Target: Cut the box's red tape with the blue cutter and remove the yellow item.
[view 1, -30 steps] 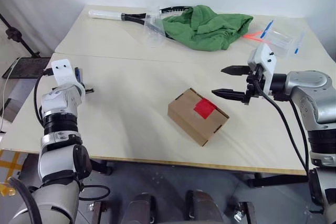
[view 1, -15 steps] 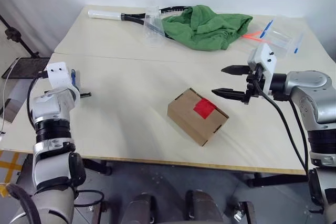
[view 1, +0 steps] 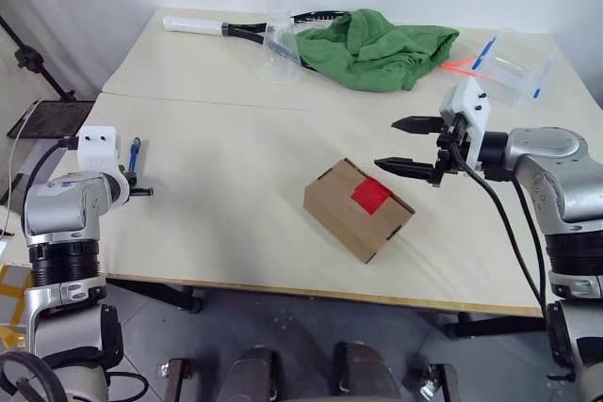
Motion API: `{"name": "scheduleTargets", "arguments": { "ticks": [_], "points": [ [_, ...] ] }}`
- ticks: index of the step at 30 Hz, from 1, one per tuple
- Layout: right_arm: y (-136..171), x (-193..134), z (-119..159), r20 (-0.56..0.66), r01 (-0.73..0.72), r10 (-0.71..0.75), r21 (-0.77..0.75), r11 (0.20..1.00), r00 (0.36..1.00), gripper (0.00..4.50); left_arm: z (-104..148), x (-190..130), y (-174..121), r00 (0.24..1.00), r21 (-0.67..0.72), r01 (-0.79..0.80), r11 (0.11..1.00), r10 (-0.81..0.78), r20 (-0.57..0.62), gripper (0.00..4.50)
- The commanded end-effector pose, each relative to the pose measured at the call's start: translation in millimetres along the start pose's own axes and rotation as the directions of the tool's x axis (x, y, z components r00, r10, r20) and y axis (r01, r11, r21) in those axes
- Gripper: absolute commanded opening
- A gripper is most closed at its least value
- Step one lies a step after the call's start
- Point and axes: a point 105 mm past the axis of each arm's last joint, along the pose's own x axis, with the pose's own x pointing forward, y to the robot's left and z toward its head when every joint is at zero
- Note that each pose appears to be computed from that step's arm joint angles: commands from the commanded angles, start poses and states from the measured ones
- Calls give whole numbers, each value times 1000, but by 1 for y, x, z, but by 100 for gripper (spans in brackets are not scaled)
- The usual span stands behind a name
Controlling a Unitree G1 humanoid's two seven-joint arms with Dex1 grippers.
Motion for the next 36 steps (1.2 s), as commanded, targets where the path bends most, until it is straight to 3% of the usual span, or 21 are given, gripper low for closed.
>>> {"name": "scheduleTargets", "arguments": {
  "ticks": [1, 9, 19, 24, 26, 30, 32, 36],
  "points": [
    [-2, -3, 17, 40, 7, -4, -54, 999, 999, 450, -2, 1, -12, 999, 22, 29, 999, -28, -20, 182],
    [-2, -7, 16, 31, 14, -13, -54, 998, 999, 450, -6, 5, -4, 1000, -40, 12, 999, -13, -17, 419],
    [-4, -7, 17, 27, 18, -16, -58, 998, 999, 450, -37, 18, -8, 986, -199, 112, 973, -133, -96, 419],
    [-5, -7, 19, 27, 16, -15, -61, 998, 1000, 450, -47, 20, -9, 976, -183, 136, 974, -163, -141, 276],
    [-5, -7, 20, 28, 16, -15, -63, 998, 1000, 450, -50, 22, -7, 975, -162, 129, 978, -155, -161, 276],
    [-6, -6, 21, 28, 16, -14, -67, 998, 1000, 450, -49, 24, -6, 975, -146, 125, 981, -149, -167, 191],
    [-6, -7, 21, 28, 18, -16, -68, 998, 999, 450, -49, 24, -6, 974, -137, 125, 983, -148, -172, 191],
    [-6, -7, 21, 26, 18, -17, -69, 997, 1000, 450, -49, 23, -6, 974, -132, 125, 983, -146, -173, 106]
  ]
}}
